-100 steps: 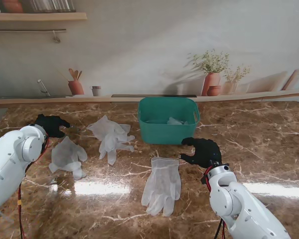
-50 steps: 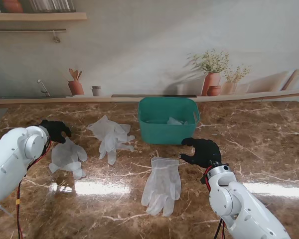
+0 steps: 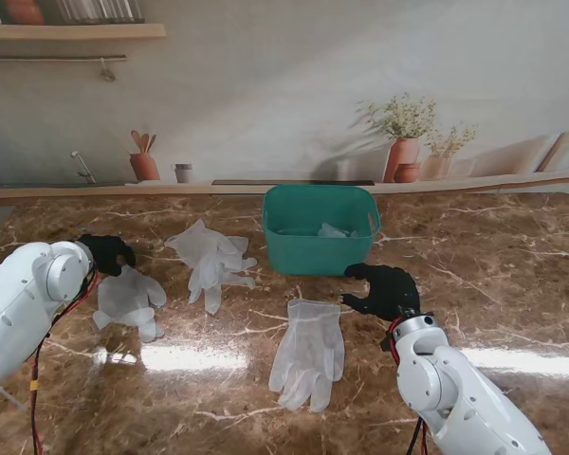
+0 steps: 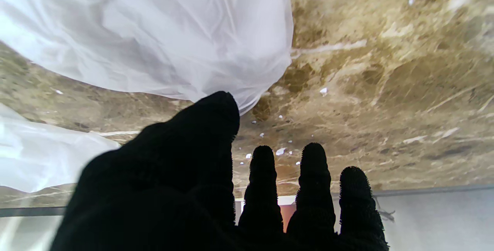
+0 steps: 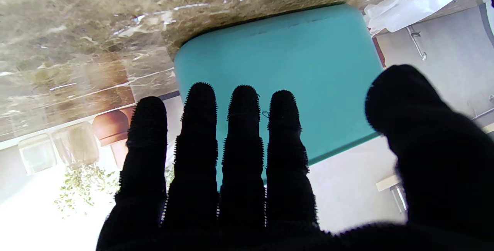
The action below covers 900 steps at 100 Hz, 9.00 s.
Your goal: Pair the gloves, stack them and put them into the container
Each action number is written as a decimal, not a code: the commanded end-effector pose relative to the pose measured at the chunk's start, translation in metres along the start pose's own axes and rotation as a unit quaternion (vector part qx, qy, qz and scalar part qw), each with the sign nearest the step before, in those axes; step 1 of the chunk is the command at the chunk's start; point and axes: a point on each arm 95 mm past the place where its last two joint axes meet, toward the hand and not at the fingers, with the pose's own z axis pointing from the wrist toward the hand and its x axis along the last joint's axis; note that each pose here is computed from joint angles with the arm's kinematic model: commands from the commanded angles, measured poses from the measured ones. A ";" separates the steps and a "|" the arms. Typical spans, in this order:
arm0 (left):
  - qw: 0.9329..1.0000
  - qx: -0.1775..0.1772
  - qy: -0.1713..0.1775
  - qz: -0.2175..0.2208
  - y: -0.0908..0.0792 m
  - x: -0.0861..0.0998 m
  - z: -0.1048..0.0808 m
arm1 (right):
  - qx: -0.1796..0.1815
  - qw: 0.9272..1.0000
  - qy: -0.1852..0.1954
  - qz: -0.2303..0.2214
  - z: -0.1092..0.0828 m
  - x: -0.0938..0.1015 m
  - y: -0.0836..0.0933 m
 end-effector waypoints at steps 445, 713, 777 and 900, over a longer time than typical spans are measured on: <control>0.872 0.155 0.415 -0.210 -0.036 0.228 -0.179 | -0.087 0.955 0.084 0.271 -0.038 0.162 0.000; 0.776 0.033 0.468 -0.422 0.030 0.229 -0.163 | -0.060 0.964 0.088 0.243 -0.097 0.113 0.037; 0.766 -0.061 0.499 -0.401 0.048 0.237 -0.176 | 0.029 0.958 0.082 0.272 -0.143 0.099 0.035; 0.905 0.018 0.321 -0.279 0.070 0.294 -0.070 | 0.062 0.977 -0.065 0.193 -0.044 0.042 -0.042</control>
